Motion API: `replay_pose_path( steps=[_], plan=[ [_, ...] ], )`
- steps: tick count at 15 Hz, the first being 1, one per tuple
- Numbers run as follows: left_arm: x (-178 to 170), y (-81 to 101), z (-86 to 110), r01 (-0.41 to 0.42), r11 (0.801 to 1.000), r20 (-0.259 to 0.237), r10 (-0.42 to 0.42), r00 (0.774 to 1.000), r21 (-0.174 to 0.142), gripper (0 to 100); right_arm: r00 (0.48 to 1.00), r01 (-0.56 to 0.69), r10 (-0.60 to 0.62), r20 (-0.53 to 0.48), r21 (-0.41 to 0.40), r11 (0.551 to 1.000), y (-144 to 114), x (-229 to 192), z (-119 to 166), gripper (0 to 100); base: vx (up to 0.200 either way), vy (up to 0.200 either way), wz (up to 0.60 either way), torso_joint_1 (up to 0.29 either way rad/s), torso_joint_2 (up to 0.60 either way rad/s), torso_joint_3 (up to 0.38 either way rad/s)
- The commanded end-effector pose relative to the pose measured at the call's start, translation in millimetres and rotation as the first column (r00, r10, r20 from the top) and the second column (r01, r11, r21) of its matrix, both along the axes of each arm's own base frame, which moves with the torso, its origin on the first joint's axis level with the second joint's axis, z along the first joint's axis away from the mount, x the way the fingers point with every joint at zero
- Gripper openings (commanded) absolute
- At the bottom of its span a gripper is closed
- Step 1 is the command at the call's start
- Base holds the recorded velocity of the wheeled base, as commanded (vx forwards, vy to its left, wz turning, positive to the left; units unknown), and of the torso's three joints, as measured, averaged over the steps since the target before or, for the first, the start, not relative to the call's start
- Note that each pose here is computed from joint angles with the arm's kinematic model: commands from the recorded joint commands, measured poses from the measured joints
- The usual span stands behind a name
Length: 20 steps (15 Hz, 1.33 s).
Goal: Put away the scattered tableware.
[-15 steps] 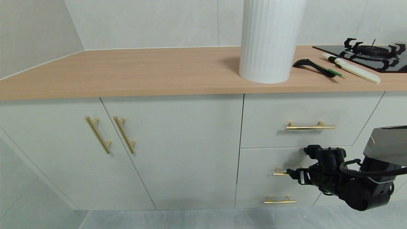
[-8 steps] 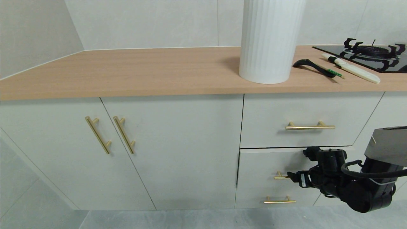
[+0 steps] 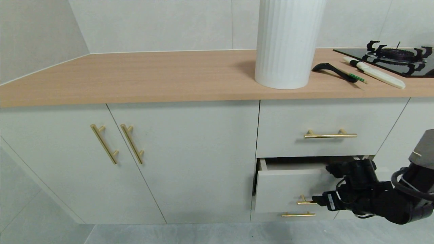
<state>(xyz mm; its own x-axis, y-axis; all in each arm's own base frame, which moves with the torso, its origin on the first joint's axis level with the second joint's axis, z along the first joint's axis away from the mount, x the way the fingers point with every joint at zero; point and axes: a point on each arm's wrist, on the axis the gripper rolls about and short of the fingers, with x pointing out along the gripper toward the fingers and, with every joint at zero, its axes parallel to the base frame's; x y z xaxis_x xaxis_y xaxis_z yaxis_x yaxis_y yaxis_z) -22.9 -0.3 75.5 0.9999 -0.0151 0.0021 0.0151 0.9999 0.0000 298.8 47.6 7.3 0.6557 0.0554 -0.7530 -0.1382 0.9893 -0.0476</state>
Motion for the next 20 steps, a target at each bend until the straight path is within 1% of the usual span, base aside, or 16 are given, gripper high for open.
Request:
replay_pose_path(
  steps=[1,2,3,4,5,6,8,10,13,16,19,20],
  plan=[
    [0,0.0,-0.1,0.000,1.000,-0.002,0.000,1.000,0.000,100,0.997,-0.048,0.046,0.057,0.019,0.999,0,-14,47,100,0.000,0.000,0.00,0.000,0.00,0.000],
    [0,0.0,0.1,0.000,1.000,-0.001,0.000,1.000,0.000,100,0.995,-0.092,0.091,0.050,0.006,0.996,3,-31,73,100,0.000,0.000,0.00,0.000,0.00,0.000],
    [0,0.0,0.1,0.000,1.000,-0.001,0.000,1.000,0.000,100,0.992,-0.112,0.111,0.056,0.007,0.994,6,-40,88,100,0.000,0.000,0.00,0.000,0.00,0.000],
    [0,0.0,-0.1,0.000,1.000,-0.002,0.000,1.000,0.000,100,0.990,-0.125,0.124,0.059,0.006,0.992,8,-47,96,100,0.000,0.000,0.00,0.000,0.00,0.000],
    [0,0.0,0.1,0.000,1.000,-0.001,0.000,1.000,0.000,100,0.985,-0.154,0.153,0.083,0.010,0.988,13,-60,116,100,0.000,0.000,0.00,0.000,0.00,0.000],
    [0,0.0,0.1,0.000,1.000,-0.001,0.000,1.000,0.000,100,0.980,-0.171,0.168,0.109,0.012,0.985,16,-67,126,100,0.000,0.000,0.00,0.000,0.00,0.000],
    [0,0.0,-0.1,0.000,1.000,-0.002,0.000,1.000,0.000,100,0.973,-0.185,0.182,0.143,0.013,0.983,19,-72,134,100,0.000,0.000,0.00,0.000,0.00,0.000],
    [0,0.0,0.1,0.000,1.000,-0.001,0.000,1.000,0.000,100,0.971,-0.185,0.180,0.159,0.018,0.983,22,-70,134,100,0.000,0.000,0.00,0.000,0.00,0.000],
    [0,0.0,0.1,0.000,1.000,-0.001,0.000,1.000,0.000,100,0.974,-0.147,0.136,0.179,0.048,0.988,26,-55,123,100,0.000,0.000,0.00,0.000,0.00,0.000],
    [0,0.0,0.1,0.000,1.000,-0.001,0.000,1.000,0.000,100,0.979,-0.049,0.037,0.201,0.053,0.997,32,-30,99,100,0.000,0.000,0.00,0.000,0.00,0.000],
    [0,0.0,0.1,0.000,1.000,-0.001,0.000,1.000,0.000,100,0.975,0.002,-0.012,0.222,0.042,0.999,36,-14,79,100,0.000,0.000,0.00,0.000,0.00,0.000],
    [0,0.0,0.1,0.000,1.000,-0.001,0.000,1.000,0.000,100,0.975,0.024,-0.035,0.221,0.051,0.998,37,-10,74,100,0.000,0.000,0.00,0.000,0.00,0.000]
  ],
)
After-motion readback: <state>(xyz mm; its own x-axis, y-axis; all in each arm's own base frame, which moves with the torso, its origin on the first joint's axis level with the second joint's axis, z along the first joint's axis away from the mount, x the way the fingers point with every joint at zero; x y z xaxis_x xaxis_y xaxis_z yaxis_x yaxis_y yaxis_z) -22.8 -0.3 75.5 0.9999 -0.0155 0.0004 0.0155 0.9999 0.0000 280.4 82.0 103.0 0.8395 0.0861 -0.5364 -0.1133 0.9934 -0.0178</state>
